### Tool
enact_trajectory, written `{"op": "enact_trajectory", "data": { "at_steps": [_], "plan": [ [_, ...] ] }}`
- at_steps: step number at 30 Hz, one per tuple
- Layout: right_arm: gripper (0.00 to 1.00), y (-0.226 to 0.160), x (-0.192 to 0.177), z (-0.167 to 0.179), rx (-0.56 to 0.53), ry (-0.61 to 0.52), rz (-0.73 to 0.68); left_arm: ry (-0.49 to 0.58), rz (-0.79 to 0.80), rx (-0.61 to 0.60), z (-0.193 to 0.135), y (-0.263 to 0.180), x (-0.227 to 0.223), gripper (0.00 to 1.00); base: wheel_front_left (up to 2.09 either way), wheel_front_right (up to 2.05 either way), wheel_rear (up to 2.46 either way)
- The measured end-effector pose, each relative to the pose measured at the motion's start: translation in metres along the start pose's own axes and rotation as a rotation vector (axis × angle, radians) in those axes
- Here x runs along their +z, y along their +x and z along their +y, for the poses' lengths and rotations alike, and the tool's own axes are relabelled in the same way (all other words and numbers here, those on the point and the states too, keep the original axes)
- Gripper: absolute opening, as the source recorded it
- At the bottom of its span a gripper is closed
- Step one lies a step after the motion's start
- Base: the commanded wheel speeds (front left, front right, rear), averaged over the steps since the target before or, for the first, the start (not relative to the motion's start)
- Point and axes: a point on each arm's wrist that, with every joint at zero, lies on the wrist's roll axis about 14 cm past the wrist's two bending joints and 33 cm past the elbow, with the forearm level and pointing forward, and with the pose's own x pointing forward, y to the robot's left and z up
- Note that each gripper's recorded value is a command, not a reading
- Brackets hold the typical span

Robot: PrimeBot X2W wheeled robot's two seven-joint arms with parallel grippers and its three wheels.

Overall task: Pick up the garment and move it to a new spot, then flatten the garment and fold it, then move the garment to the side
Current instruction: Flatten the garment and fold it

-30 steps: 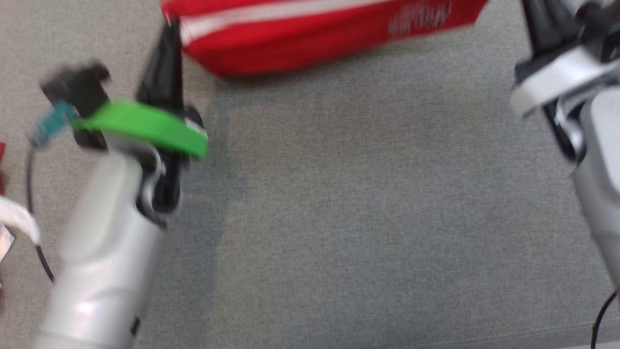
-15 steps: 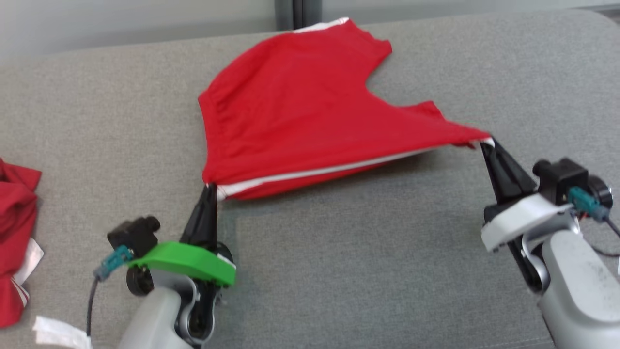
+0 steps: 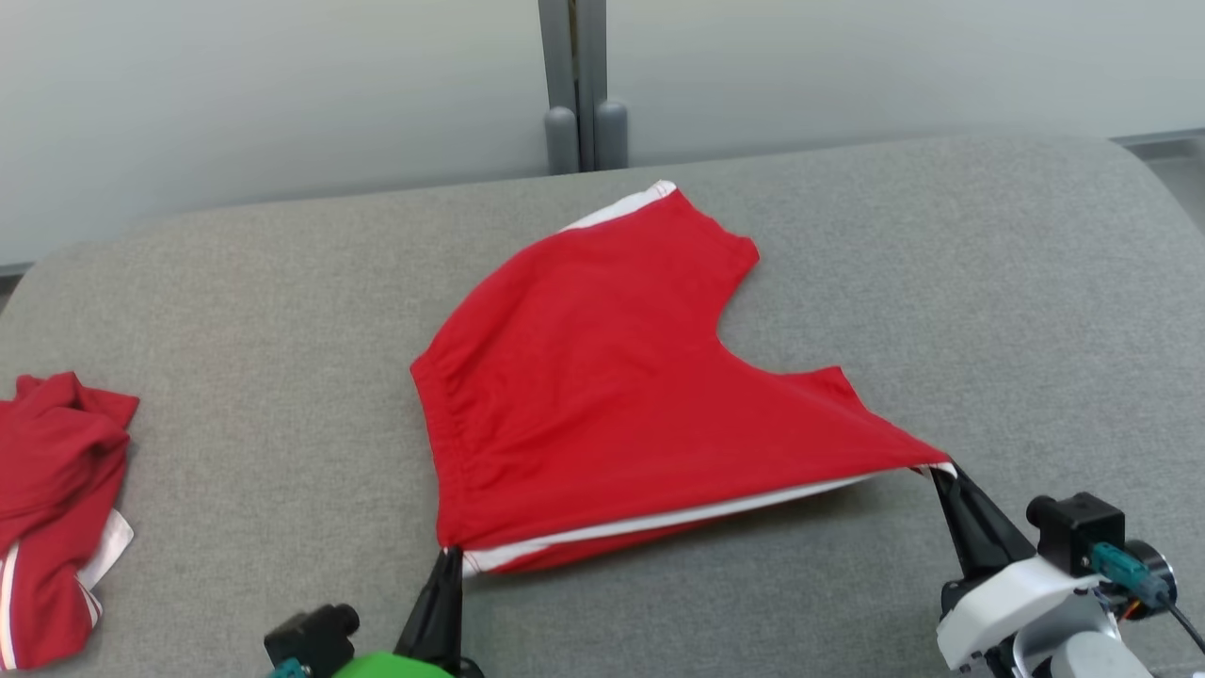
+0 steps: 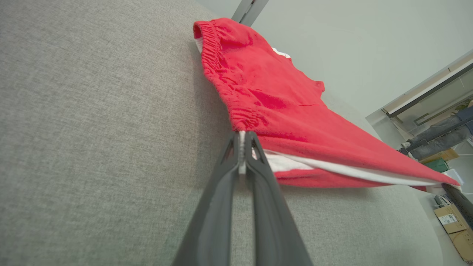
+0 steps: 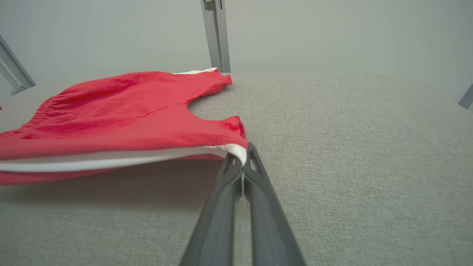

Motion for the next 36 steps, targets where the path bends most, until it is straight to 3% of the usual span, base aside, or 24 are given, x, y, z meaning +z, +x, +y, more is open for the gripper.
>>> {"op": "enact_trajectory", "data": {
  "at_steps": [9, 17, 28, 36],
  "plan": [
    [0.00, -0.024, -0.004, 0.001, -0.024, 0.034, -0.002, 0.005, -0.011, -0.005, -0.005, -0.023, -0.006, 0.00, 0.00, 0.00, 0.00],
    [0.00, -0.012, 0.002, 0.001, -0.011, 0.022, -0.016, 0.022, -0.061, -0.033, -0.012, -0.012, 0.013, 0.00, 0.00, 0.00, 0.00],
    [0.00, 0.093, 0.060, 0.013, 0.105, -0.114, -0.146, 0.087, -0.133, -0.135, -0.033, 0.052, 0.058, 0.00, 0.00, 0.00, 0.00],
    [0.00, 0.175, 0.067, 0.034, 0.201, -0.201, -0.141, 0.094, -0.176, -0.129, -0.023, 0.093, 0.082, 0.00, 0.00, 0.00, 0.00]
  ]
}}
